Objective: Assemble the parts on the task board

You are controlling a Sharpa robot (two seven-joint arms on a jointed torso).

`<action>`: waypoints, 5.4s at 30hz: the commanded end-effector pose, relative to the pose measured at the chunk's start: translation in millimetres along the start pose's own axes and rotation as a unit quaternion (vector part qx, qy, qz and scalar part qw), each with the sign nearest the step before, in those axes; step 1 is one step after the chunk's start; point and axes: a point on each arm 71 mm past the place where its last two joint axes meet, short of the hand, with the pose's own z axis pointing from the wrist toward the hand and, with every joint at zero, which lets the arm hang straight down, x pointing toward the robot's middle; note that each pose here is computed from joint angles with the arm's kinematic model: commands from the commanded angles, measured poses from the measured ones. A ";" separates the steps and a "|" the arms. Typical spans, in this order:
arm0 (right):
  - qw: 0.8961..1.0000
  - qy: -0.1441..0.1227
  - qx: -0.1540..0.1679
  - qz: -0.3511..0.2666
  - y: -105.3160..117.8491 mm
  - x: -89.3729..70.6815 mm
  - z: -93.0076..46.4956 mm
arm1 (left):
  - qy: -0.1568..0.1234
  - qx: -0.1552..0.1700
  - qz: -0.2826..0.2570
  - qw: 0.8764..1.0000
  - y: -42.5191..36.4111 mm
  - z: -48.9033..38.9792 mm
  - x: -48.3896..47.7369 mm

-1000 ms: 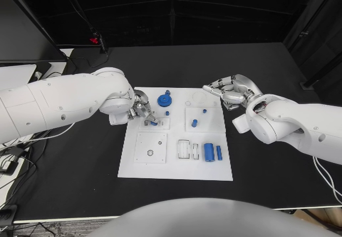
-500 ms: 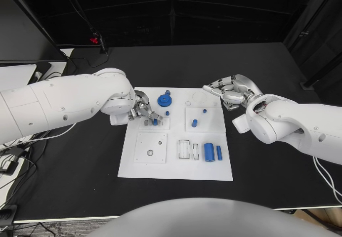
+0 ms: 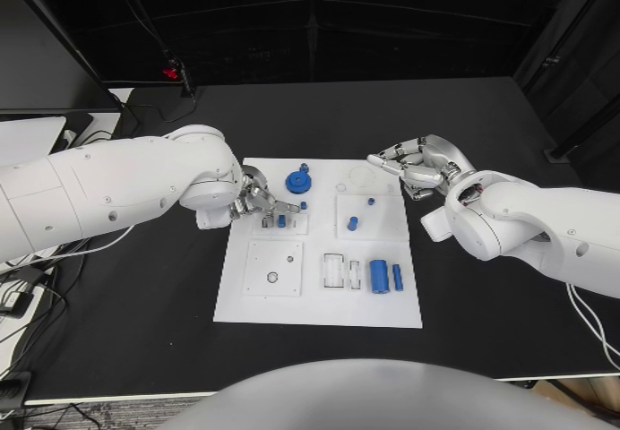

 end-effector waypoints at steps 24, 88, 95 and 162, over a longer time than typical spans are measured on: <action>1.000 0.004 0.002 0.001 -2.7 0.6 0.3 | -0.071 0.003 -0.019 0.997 19.6 -42.2 -41.0; 1.000 0.008 -0.003 0.003 -0.8 4.6 1.3 | -0.090 -0.034 0.003 0.995 20.5 6.6 -65.8; 1.000 0.008 -0.003 0.003 -0.7 4.5 1.1 | -0.085 -0.037 0.005 0.996 21.0 8.8 -65.9; 1.000 0.007 0.002 0.002 -2.0 4.1 2.0 | -0.066 -0.027 0.014 0.997 16.0 19.0 -59.7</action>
